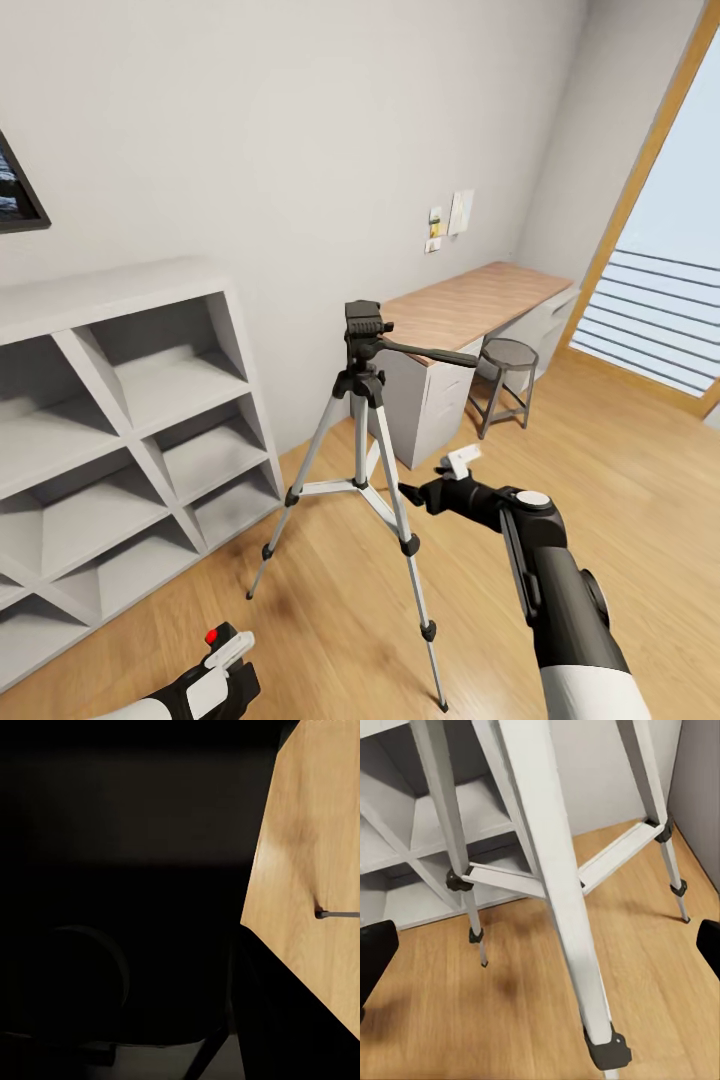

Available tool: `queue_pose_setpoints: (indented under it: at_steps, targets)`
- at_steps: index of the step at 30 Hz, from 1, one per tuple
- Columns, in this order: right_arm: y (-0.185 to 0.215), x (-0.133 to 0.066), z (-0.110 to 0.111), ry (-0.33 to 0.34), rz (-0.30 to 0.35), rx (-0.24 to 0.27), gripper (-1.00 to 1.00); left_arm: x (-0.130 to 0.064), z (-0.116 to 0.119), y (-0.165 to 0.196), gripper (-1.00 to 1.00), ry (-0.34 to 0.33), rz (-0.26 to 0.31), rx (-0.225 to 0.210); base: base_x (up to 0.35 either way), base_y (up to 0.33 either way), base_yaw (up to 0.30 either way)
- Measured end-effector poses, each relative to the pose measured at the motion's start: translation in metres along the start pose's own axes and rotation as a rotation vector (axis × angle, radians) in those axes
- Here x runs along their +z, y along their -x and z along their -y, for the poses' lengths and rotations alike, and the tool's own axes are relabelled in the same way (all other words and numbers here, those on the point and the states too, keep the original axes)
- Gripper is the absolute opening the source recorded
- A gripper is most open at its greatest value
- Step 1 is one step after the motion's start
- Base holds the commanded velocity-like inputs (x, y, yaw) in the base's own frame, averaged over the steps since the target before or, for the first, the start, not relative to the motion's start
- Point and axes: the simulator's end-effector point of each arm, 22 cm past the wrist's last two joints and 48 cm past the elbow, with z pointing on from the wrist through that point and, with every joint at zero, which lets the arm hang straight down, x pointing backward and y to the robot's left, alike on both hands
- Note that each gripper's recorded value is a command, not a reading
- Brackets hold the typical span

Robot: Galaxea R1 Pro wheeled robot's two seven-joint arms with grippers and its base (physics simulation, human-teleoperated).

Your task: Attach the digital camera to the camera tripod in the bedroom.

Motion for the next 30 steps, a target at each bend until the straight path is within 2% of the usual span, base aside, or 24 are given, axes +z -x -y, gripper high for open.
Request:
queue_pose_setpoints:
  at_steps: [5,13,30]
  targets:
    - [0.000,0.000,-0.009,0.039,-0.002,0.004,1.00,0.000,0.001,0.000,-1.00,-0.002,0.001,0.002,0.000,0.000,0.000]
    - [0.000,0.001,-0.015,0.057,-0.001,0.014,1.00,0.000,0.002,-0.001,-1.00,-0.003,0.000,0.004,0.025,0.000,0.000]
    - [-0.014,0.008,-0.024,0.094,-0.031,0.038,1.00,0.000,0.001,0.000,-1.00,-0.002,0.000,0.004,0.156,0.000,0.000]
